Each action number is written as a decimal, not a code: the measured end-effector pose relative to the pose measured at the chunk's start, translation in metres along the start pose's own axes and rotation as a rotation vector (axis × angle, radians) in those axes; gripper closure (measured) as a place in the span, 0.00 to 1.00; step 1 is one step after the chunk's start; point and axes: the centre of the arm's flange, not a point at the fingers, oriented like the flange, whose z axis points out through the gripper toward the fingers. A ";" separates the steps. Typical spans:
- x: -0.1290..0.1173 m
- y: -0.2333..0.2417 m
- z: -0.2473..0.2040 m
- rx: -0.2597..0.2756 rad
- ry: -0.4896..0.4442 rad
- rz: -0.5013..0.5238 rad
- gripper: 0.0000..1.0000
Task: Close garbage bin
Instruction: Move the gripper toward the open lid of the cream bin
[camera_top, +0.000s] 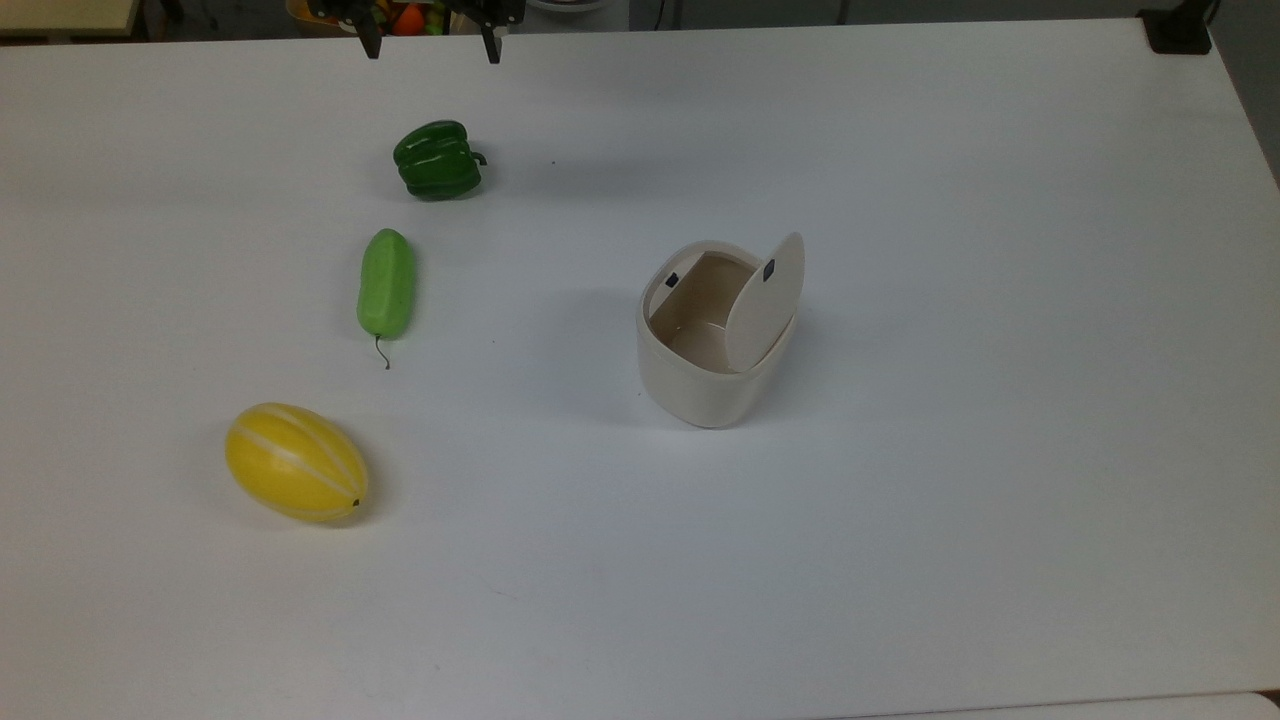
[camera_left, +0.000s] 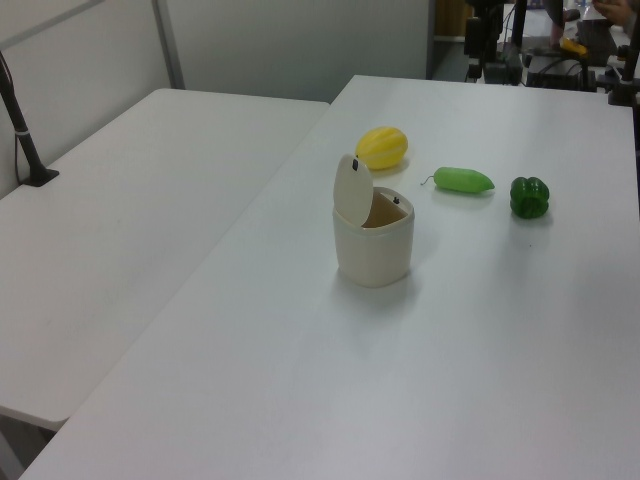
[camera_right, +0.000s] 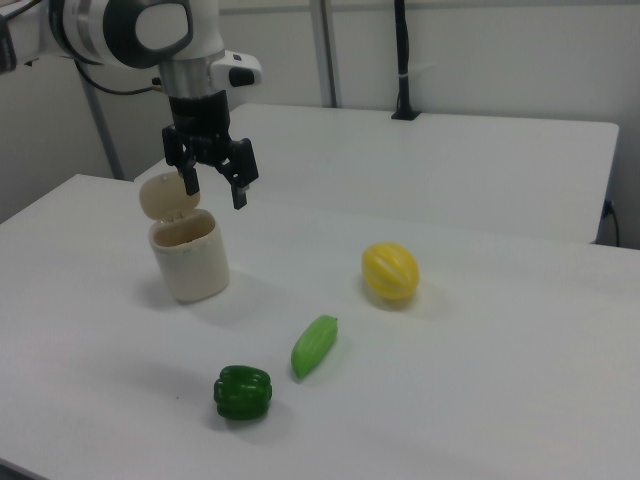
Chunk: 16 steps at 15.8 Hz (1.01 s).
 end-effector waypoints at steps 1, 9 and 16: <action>0.001 -0.002 0.003 0.000 -0.005 -0.006 0.00; 0.015 -0.047 0.012 0.066 0.046 -0.191 0.78; 0.033 -0.125 0.005 0.048 0.218 -0.588 0.99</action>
